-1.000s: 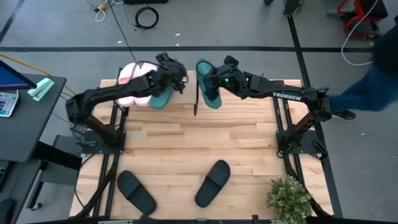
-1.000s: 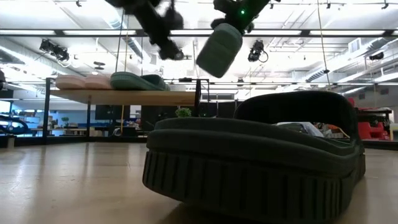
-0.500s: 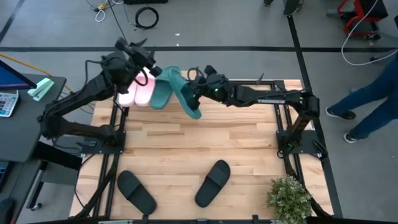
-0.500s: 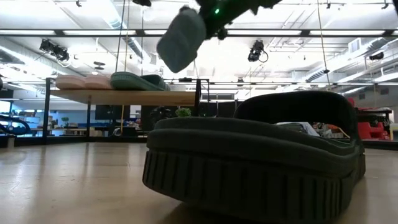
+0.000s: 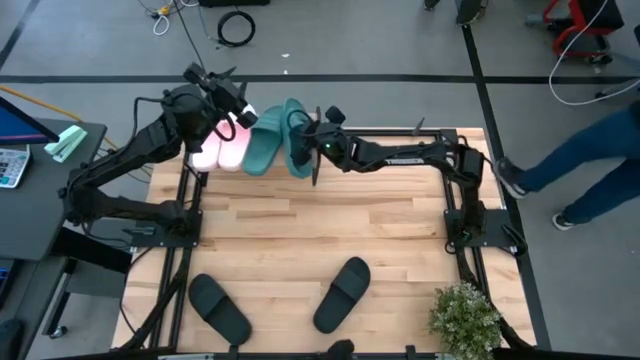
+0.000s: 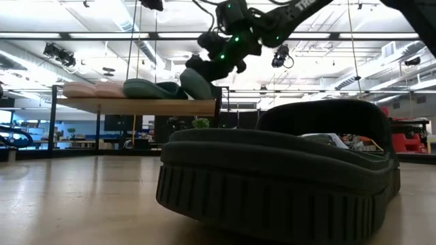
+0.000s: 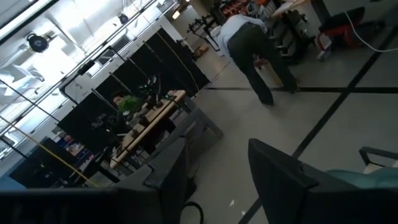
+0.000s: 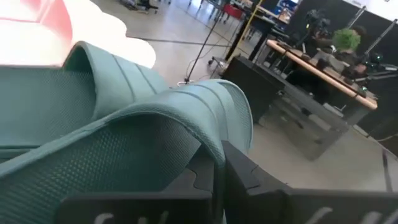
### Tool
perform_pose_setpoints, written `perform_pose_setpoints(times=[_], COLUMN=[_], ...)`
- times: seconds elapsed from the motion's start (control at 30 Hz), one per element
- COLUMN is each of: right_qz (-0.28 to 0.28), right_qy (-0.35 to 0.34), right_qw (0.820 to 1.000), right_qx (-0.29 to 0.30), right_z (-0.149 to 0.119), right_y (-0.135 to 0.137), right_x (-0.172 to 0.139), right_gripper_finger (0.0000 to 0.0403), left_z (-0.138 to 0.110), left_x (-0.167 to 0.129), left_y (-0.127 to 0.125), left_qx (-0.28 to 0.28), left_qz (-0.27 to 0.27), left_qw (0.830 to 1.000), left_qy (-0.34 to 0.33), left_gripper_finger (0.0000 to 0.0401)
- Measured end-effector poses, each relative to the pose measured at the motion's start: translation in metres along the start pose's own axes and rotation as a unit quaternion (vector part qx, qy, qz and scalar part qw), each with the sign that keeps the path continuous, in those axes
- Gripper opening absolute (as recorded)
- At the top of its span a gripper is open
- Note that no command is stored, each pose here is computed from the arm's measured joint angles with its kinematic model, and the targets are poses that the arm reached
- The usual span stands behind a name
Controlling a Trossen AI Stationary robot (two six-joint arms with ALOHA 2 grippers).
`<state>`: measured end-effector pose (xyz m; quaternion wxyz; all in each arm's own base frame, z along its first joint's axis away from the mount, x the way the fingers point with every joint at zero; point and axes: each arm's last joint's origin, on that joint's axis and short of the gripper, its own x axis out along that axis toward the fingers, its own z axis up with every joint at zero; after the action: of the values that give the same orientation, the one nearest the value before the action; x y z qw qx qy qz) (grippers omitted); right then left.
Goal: Pick and place slides into the shelf
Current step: Put the green slide on the shelf
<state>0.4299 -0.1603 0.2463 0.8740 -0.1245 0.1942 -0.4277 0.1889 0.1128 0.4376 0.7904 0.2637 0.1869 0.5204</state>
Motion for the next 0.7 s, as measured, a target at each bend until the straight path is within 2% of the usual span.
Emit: perform_pose_setpoints(times=[0.13,0.27,0.37,0.5,0.7], right_qz=[-0.004,-0.006,0.016,0.057,0.068], right_qy=[-0.002,-0.008,-0.019,-0.036,-0.025], right_qw=[1.000,1.000,0.999,0.997,0.997], right_qx=[-0.002,-0.027,-0.043,-0.023,-0.018], right_z=[-0.008,-0.002,0.006,0.013,0.007], right_y=[0.001,-0.003,-0.010,-0.015,-0.013], right_x=[0.010,0.006,0.000,-0.005,0.000], right_gripper_finger=[0.0011,0.0011,0.0017,0.0050,0.0126], left_z=[0.000,0.000,0.000,0.000,0.000], left_x=[0.000,0.000,0.000,0.000,0.000], left_y=[0.000,0.000,0.000,0.000,0.000], left_qx=[0.000,0.000,0.000,0.000,0.000], left_qz=[0.000,0.000,0.001,0.001,0.001], left_qw=[1.000,1.000,1.000,1.000,1.000], left_qy=[0.000,0.000,0.000,0.000,0.000], left_gripper_finger=[0.0172,0.0175,0.0176,0.0172,0.0174])
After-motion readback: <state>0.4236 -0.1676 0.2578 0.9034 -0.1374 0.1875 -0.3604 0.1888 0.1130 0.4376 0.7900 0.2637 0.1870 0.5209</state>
